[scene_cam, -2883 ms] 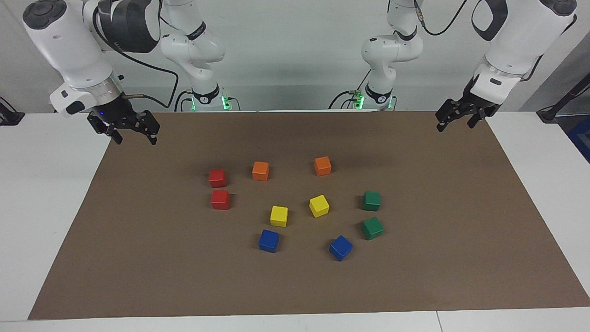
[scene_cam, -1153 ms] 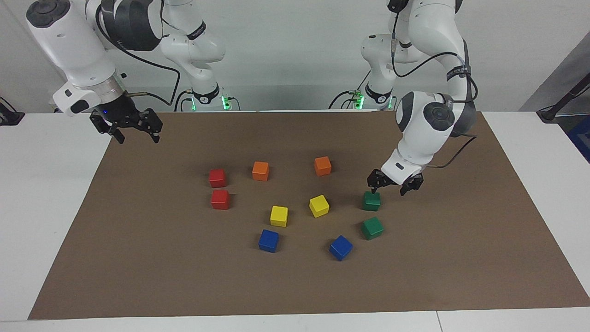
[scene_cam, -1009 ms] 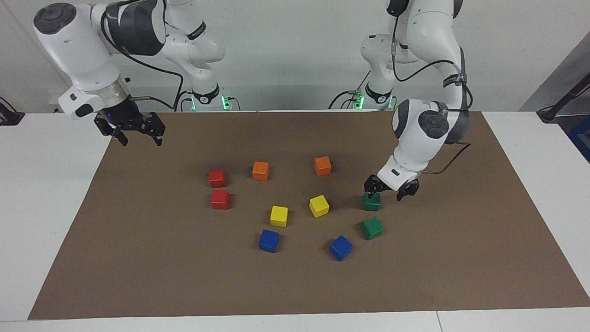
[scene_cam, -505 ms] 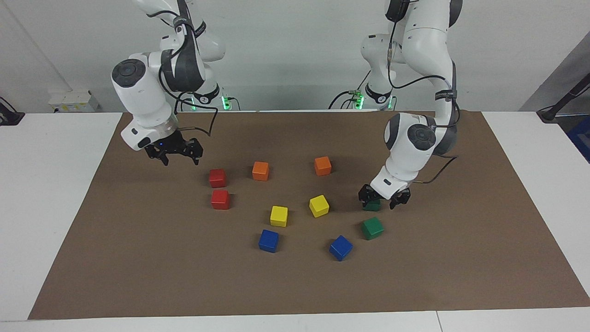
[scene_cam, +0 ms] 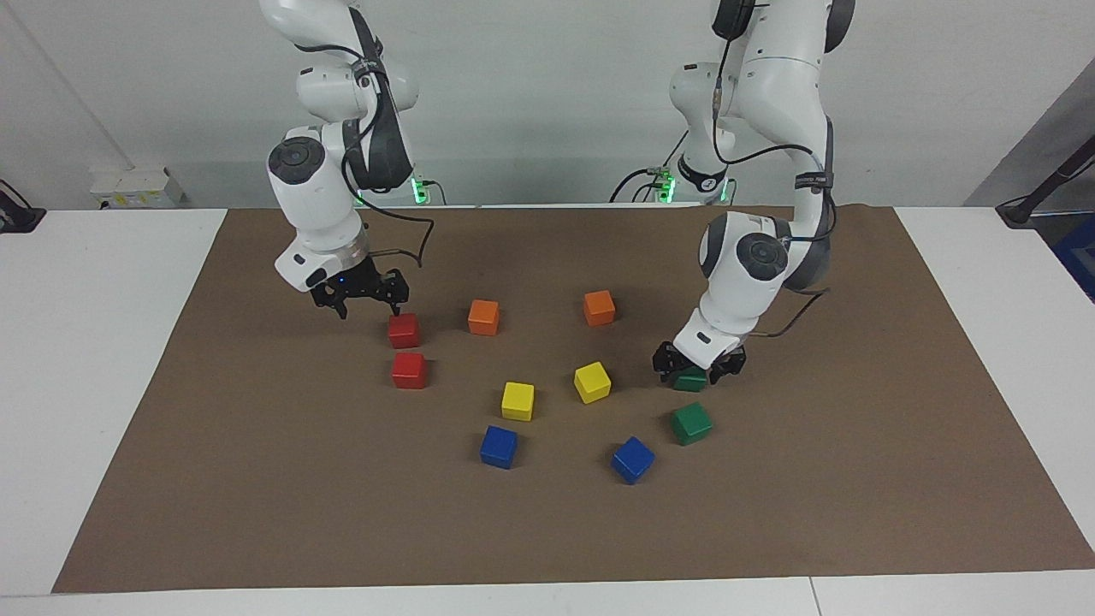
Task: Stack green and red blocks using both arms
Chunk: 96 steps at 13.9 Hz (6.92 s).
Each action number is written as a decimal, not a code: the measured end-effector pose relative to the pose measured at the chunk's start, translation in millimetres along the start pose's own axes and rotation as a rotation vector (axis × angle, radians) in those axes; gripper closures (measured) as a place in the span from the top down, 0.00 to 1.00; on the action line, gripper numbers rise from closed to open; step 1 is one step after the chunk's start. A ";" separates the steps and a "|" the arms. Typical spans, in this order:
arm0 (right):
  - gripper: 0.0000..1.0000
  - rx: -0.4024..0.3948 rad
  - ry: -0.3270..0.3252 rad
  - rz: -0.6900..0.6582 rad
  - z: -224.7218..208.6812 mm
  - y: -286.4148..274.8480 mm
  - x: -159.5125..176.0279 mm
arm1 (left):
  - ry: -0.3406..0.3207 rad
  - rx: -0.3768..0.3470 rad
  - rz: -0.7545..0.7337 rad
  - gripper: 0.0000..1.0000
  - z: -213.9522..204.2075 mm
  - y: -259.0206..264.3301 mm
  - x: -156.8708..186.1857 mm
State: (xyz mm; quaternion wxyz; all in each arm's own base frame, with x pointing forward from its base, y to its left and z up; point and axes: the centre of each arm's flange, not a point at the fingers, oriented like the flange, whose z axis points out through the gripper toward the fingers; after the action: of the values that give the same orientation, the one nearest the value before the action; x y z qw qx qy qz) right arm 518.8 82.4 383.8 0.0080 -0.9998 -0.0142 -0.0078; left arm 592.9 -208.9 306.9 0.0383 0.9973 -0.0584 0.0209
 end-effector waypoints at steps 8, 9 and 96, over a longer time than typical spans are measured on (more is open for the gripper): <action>1.00 0.002 0.012 -0.013 43.5 -17.2 -10.8 | 0.009 0.001 0.000 0.55 10.4 0.0 -8.3; 1.00 0.002 0.014 -0.014 49.4 -17.2 -14.1 | 0.010 0.001 -0.001 0.55 10.2 -0.2 -8.2; 0.70 0.012 0.009 0.111 78.2 -32.8 39.2 | -0.157 0.122 -0.013 0.55 -98.3 -264.0 36.1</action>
State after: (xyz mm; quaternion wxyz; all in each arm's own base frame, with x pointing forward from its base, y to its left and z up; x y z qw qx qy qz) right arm 558.2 117.6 306.8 0.0144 -0.9990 0.0411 -0.0117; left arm 656.1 56.2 386.9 -0.0269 0.9968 -0.0535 -0.0539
